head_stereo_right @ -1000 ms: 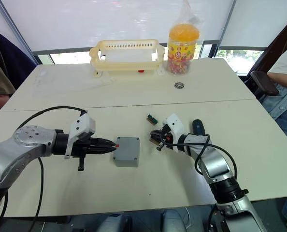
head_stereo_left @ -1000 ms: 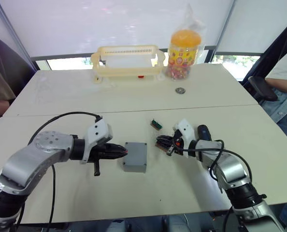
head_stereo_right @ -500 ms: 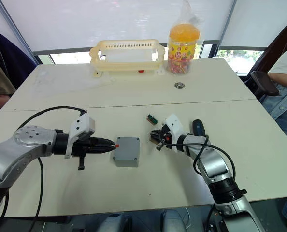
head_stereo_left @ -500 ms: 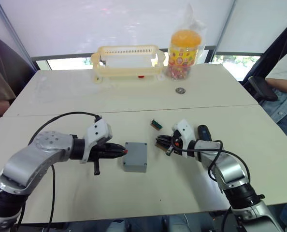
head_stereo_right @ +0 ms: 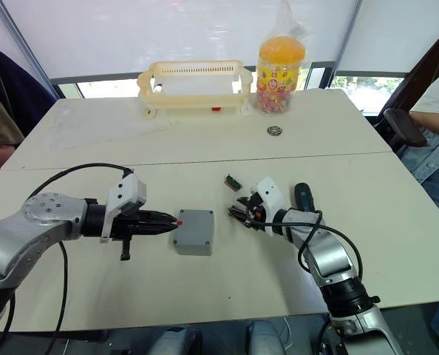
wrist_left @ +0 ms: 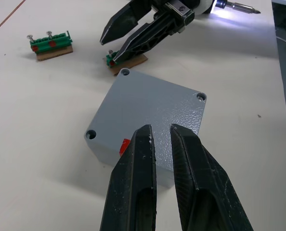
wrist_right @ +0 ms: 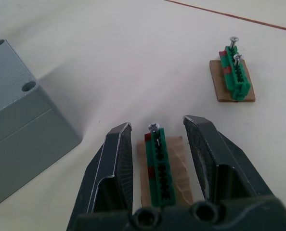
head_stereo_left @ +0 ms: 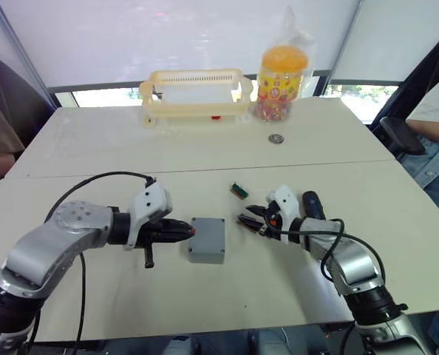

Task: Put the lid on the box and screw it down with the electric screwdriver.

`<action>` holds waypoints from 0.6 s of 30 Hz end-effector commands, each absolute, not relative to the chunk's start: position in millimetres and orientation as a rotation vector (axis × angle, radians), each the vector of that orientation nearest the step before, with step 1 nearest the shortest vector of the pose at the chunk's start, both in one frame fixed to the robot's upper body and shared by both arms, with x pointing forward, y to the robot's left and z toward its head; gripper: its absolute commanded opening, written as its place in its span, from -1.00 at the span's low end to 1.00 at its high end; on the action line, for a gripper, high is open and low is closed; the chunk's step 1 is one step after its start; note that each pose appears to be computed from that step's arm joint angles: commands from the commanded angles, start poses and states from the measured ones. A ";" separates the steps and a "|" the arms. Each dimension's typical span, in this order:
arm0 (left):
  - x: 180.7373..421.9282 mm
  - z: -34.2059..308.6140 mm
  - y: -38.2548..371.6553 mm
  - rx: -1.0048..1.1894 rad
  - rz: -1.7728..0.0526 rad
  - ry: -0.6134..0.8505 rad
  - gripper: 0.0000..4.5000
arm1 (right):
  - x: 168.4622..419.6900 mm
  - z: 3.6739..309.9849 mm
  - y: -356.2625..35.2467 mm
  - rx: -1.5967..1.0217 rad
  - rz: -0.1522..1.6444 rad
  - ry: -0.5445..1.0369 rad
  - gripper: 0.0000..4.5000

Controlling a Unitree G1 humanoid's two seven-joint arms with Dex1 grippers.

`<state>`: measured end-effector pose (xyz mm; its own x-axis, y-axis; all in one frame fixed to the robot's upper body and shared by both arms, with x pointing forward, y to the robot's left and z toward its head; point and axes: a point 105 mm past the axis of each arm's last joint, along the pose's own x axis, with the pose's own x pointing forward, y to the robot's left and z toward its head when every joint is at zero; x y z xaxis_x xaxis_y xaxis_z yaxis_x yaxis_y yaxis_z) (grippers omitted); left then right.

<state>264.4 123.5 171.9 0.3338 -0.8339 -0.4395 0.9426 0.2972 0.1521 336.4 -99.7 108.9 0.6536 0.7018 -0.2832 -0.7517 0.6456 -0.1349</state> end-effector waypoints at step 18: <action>261.6 169.4 122.1 0.445 -1.204 0.282 -0.75 | 337.3 117.6 -95.7 -0.263 0.833 0.169 -0.99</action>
<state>263.5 124.4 164.7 0.3372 -0.8290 -0.4462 0.9413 0.3037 0.1470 336.5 -97.2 106.4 0.6535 0.6989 -0.2907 -0.7522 0.6427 -0.1458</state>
